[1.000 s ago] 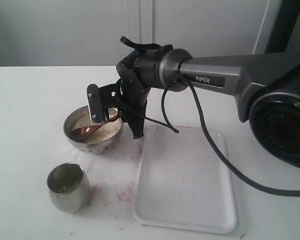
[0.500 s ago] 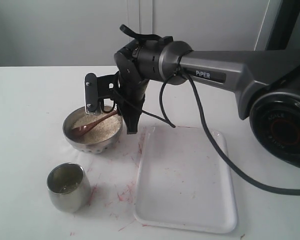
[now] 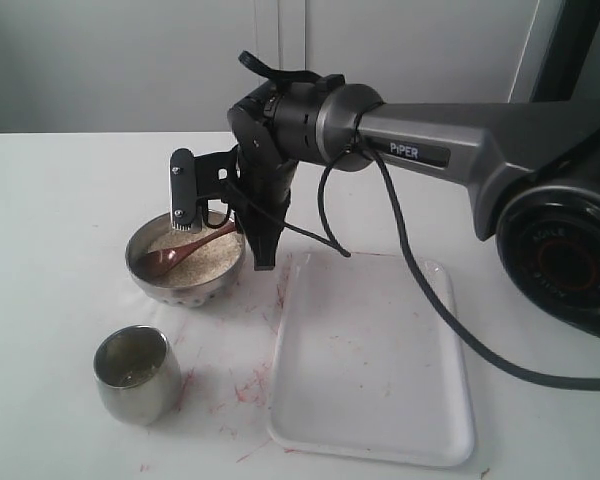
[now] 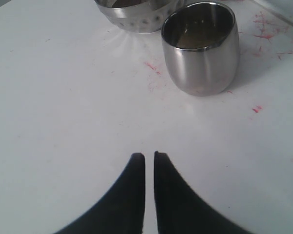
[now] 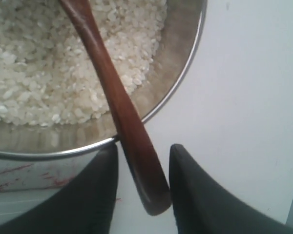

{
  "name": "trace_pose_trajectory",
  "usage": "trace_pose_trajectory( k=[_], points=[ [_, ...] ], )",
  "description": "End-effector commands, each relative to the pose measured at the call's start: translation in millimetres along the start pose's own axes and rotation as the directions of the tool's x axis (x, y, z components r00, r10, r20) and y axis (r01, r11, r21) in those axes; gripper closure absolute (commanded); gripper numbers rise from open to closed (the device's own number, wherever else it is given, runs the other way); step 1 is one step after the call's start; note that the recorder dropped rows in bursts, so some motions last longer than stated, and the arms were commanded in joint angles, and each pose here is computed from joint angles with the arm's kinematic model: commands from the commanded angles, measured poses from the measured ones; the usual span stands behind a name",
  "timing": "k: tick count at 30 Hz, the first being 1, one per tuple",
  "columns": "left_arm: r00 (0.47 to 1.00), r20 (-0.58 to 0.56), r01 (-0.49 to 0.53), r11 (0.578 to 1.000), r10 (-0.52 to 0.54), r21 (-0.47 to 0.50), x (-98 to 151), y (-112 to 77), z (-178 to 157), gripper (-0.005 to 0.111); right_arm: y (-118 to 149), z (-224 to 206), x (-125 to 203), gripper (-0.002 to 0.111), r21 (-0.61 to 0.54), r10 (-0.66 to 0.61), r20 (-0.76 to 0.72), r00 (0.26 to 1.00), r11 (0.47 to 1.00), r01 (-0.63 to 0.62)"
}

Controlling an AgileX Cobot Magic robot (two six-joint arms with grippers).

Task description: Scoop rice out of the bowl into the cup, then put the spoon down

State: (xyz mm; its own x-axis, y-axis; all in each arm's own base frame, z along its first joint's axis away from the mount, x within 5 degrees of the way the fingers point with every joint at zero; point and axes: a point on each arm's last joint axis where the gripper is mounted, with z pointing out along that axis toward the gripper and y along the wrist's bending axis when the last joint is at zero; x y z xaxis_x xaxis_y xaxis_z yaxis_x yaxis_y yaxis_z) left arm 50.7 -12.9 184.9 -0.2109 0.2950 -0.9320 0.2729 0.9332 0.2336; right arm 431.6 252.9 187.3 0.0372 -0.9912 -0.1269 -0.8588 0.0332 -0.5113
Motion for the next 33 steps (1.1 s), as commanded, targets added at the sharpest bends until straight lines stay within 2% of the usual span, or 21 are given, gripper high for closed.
trace_pose_trajectory(
  k=[1, 5, 12, 27, 33],
  points=[
    [1.000, -0.024, 0.007, 1.000, -0.007, 0.018, 4.0, -1.9, 0.5, 0.092, -0.8, 2.4, 2.0, 0.074, -0.001, -0.012, -0.006, 1.000, 1.000, 0.012],
    [1.000, -0.024, 0.007, 1.000, -0.007, 0.018, 4.0, -1.9, 0.5, 0.092, -1.9, 2.4, 3.0, 0.075, 0.010, -0.031, -0.017, 0.999, 0.999, 0.031],
    [1.000, -0.024, 0.007, 1.000, -0.007, 0.018, 4.0, -1.9, 0.5, 0.092, -1.8, 2.4, 3.1, 0.086, 0.008, -0.047, -0.018, 0.999, 0.999, 0.047],
    [1.000, -0.024, 0.007, 1.000, -0.007, 0.018, 4.0, -1.9, 0.5, 0.092, 0.1, 2.2, 3.3, 0.087, -0.008, -0.077, -0.029, 0.997, 0.997, 0.077],
    [1.000, -0.024, 0.007, 1.000, -0.007, 0.018, 4.0, -1.9, 0.5, 0.092, -1.9, -3.4, 3.5, 0.106, -0.004, -0.076, -0.029, 0.997, 0.997, 0.076]
  ],
)
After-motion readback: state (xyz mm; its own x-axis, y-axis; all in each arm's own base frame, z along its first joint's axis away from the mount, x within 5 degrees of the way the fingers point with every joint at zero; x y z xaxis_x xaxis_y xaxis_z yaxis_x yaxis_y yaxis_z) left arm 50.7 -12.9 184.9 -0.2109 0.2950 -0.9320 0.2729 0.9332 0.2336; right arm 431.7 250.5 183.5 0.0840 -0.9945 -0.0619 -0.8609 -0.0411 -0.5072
